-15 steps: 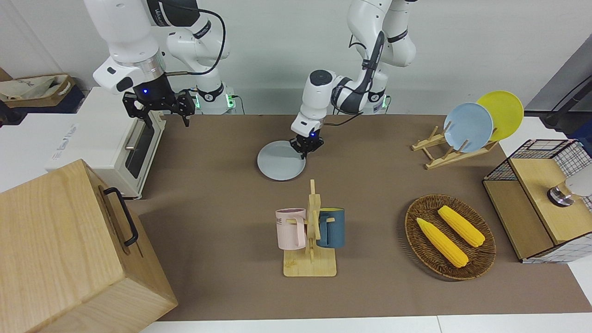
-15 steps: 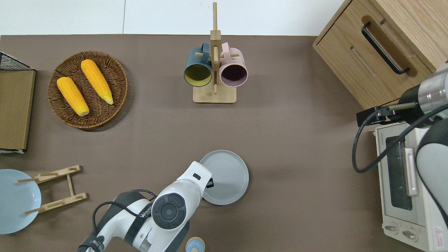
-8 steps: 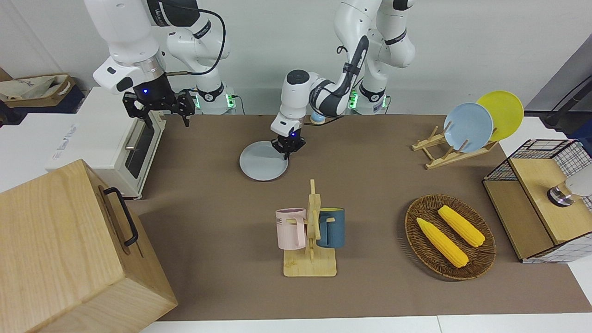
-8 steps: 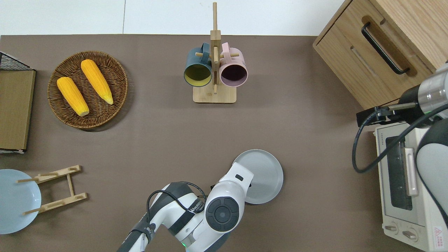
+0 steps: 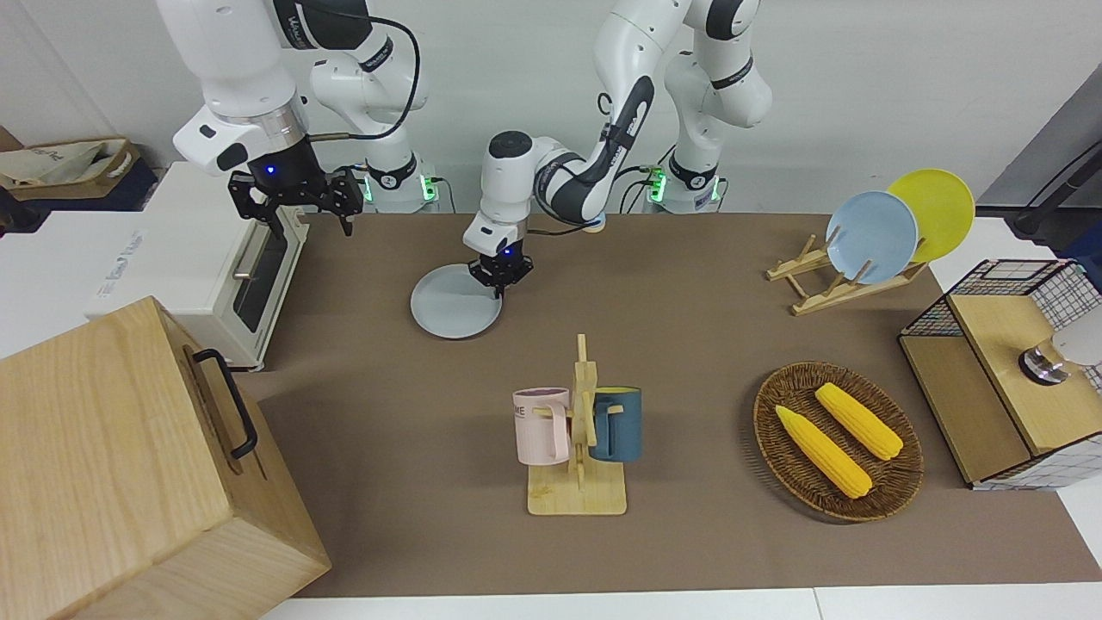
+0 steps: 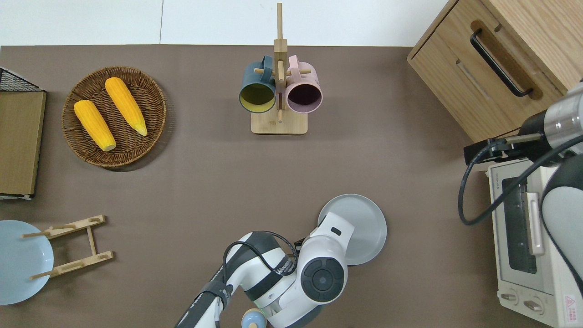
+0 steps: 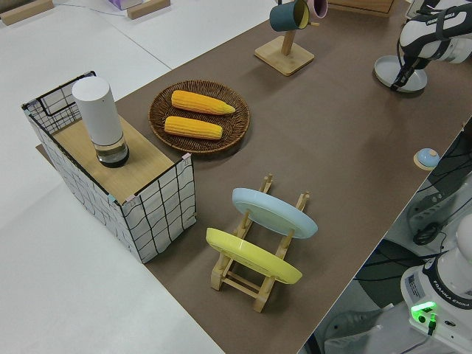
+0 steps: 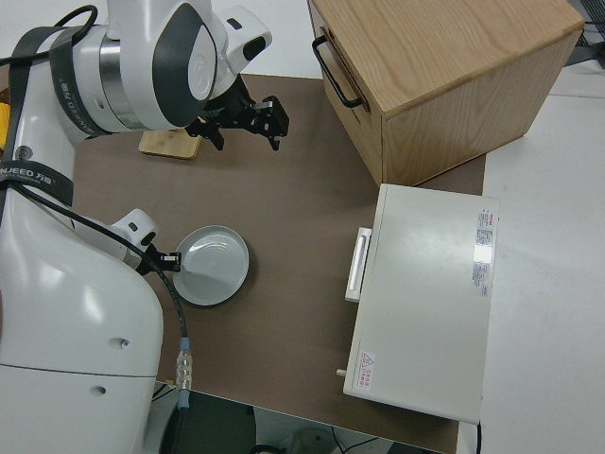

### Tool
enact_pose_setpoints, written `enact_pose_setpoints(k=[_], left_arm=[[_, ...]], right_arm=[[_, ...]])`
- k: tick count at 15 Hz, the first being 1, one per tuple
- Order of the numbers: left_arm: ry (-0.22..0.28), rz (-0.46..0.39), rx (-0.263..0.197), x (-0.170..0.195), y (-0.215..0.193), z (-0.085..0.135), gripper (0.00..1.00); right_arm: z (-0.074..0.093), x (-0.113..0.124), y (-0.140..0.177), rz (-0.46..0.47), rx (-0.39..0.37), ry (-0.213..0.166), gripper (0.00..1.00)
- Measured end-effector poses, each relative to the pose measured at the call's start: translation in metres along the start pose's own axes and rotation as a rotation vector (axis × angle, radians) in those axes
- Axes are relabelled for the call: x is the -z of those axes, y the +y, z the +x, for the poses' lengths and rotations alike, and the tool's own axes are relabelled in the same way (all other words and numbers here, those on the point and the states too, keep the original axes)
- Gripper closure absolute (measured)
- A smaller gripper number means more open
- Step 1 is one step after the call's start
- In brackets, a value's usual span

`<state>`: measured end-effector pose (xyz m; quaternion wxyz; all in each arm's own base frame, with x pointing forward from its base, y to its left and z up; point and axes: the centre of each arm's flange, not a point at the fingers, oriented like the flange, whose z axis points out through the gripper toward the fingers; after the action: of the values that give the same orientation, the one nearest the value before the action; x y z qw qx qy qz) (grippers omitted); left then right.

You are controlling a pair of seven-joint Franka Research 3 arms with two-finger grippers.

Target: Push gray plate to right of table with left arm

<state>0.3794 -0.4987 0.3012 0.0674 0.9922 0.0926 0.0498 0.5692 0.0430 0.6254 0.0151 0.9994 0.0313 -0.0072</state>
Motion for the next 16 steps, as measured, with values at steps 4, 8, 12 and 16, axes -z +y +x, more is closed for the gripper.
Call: enact_pose_setpoints(k=[4,8,12,16], left_arm=[[-0.004,-0.001,0.003,-0.002,0.013,-0.003,0.99],[-0.007,0.006,0.003,-0.004,0.013,-0.003,0.91],[-0.009,0.005,0.004,-0.008,0.016,-0.002,0.53],[-0.007,0.002,0.007,-0.003,0.023,0.003,0.07]], right_arm=[[0.000,0.000,0.000,0.000,0.000,0.000,0.01],[0.000,0.000,0.000,0.000,0.000,0.000,0.01],[0.000,0.000,0.000,0.000,0.000,0.000,0.01],[0.000,0.000,0.000,0.000,0.000,0.000,0.01]])
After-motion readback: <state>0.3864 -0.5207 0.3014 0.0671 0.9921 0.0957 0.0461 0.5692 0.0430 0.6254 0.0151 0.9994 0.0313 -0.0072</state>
